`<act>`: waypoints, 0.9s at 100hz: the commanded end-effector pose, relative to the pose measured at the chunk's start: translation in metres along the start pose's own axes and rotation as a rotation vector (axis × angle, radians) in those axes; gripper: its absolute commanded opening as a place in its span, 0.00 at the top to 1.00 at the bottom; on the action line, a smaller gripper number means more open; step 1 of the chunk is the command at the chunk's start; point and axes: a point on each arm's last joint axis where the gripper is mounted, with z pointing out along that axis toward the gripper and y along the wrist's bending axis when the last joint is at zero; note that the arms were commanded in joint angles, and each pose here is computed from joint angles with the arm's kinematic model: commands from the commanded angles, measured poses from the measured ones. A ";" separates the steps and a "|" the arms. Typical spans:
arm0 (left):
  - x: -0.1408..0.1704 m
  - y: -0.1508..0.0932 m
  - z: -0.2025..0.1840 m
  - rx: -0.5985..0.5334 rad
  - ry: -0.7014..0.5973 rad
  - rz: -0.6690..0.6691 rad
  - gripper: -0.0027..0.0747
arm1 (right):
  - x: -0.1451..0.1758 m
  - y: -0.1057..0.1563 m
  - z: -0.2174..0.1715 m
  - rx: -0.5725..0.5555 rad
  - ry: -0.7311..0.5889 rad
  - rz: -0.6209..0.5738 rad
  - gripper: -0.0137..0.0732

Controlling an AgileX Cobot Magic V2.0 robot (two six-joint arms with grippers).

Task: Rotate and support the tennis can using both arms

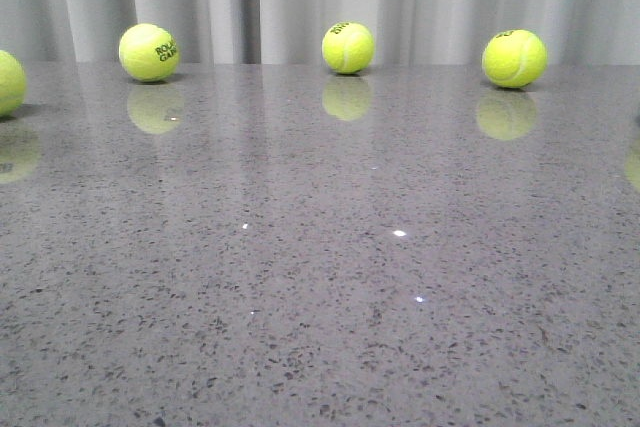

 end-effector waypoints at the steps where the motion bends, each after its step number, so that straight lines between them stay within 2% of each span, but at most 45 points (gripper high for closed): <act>1: -0.016 0.001 -0.001 -0.008 -0.096 -0.025 0.99 | -0.016 -0.002 0.000 0.017 -0.096 -0.005 0.92; 31: -0.010 0.003 0.002 -0.028 -0.114 -0.002 0.99 | -0.016 -0.002 0.000 0.017 -0.096 -0.005 0.92; 48: 0.007 0.007 0.007 -0.067 -0.079 -0.007 0.99 | -0.016 -0.002 0.000 0.017 -0.096 -0.005 0.92; 73: 0.036 0.006 0.006 -0.065 -0.178 0.029 0.99 | -0.016 -0.002 0.000 0.017 -0.096 -0.005 0.92; 90: 0.059 0.004 0.002 -0.042 -0.183 0.056 0.99 | -0.016 -0.002 0.000 0.017 -0.096 -0.005 0.92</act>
